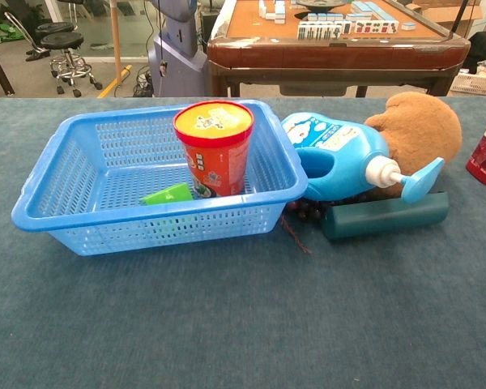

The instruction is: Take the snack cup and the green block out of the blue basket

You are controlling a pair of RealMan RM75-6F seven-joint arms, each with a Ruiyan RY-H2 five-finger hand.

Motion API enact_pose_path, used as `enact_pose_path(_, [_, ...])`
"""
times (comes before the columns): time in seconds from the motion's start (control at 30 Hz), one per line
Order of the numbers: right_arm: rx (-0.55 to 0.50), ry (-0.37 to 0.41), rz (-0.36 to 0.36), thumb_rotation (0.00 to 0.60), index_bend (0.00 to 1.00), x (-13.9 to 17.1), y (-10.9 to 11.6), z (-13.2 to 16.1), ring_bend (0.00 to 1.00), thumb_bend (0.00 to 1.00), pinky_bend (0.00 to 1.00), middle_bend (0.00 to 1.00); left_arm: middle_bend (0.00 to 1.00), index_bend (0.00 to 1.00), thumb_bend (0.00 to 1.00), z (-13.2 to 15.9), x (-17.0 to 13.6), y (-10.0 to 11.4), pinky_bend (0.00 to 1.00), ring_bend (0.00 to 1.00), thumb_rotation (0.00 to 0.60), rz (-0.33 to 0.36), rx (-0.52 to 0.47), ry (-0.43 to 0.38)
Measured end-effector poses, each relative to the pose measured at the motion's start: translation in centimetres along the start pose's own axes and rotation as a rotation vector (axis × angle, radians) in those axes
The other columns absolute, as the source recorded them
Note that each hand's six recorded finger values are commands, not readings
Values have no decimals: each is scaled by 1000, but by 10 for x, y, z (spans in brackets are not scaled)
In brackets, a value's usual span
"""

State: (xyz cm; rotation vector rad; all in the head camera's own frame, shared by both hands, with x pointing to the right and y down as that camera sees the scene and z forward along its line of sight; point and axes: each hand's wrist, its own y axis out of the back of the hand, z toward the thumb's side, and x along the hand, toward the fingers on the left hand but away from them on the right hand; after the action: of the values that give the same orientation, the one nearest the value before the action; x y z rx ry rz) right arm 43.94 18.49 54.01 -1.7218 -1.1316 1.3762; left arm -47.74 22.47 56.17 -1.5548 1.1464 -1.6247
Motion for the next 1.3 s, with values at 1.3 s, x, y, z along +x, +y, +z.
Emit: enact_pose_path(1.3, [-41,476,273,600,118,-118,-44,190,139,120,372,151,58,96,188,-2,-13,6,132,82,600,24,-31,-31])
